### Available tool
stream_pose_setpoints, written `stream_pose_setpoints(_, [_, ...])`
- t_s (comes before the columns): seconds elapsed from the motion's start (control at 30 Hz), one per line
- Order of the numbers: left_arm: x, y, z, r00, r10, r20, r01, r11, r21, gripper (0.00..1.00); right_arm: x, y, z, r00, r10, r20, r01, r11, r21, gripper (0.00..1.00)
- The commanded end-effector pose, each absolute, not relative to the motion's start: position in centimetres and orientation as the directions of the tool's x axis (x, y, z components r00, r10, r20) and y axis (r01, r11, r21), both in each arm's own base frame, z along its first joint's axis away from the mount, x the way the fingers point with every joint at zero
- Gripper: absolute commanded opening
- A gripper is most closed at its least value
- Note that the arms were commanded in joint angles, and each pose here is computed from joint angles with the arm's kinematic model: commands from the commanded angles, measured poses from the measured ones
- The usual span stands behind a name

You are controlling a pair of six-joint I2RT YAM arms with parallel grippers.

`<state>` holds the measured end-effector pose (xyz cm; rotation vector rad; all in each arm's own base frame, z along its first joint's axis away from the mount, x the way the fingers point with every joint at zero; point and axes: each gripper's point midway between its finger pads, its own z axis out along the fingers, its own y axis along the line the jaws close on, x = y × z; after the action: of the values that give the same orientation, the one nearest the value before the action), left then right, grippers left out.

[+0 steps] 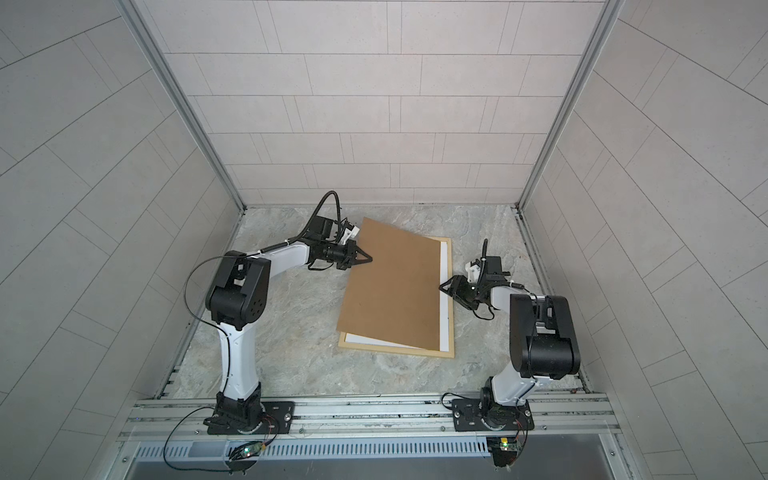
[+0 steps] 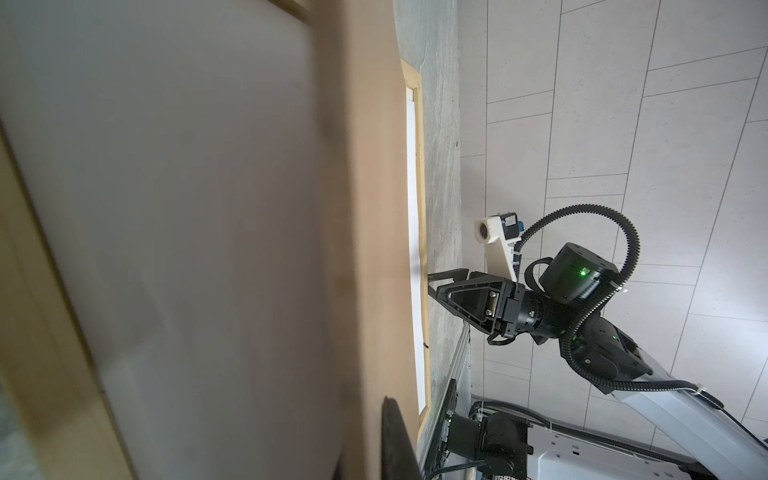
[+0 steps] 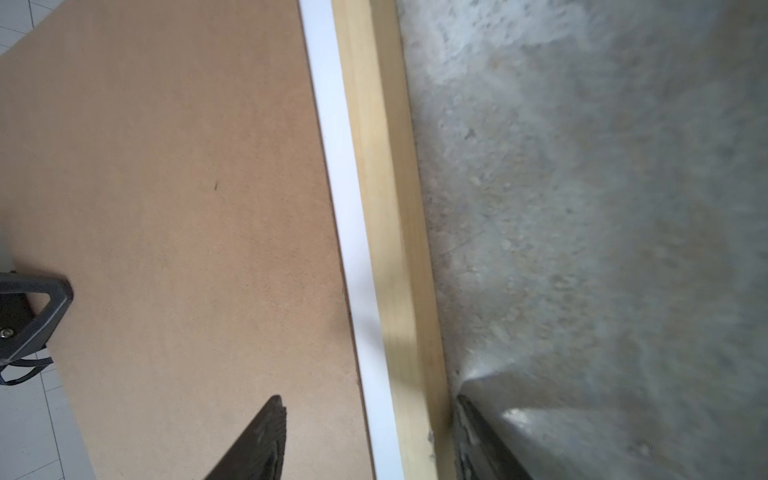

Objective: Put the photo into the frame
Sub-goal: 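Slide the board with the left gripper to align it inside the frame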

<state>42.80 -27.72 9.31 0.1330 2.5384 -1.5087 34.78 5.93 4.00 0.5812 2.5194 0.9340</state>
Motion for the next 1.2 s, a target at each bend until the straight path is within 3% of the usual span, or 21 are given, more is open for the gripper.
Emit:
stream_pose_setpoints(0.0, [41.0,-27.6,3.4,-0.976,0.052,-0.213,0.192,0.67,-0.717,0.0,33.7,8.6,4.0,-0.873,0.469,-0.137,0.218,0.625,0.75,0.61])
stream_pose_setpoints(0.4, [41.3,-27.7,1.4,-0.987,-0.058,-0.15,0.07,0.685,-0.725,0.0,32.7,8.7,3.3,-0.87,0.474,-0.133,0.229,0.628,0.744,0.65])
stream_pose_setpoints(0.7, [39.2,-29.1,0.5,-0.988,0.069,-0.137,0.143,0.739,-0.658,0.0,32.5,8.8,3.4,-0.873,0.47,-0.129,0.229,0.629,0.743,0.65])
stream_pose_setpoints(1.17, [38.2,-27.8,-1.2,-0.992,0.047,-0.119,0.108,0.802,-0.588,0.0,32.7,9.7,3.4,-0.881,0.455,-0.126,0.216,0.626,0.749,0.65])
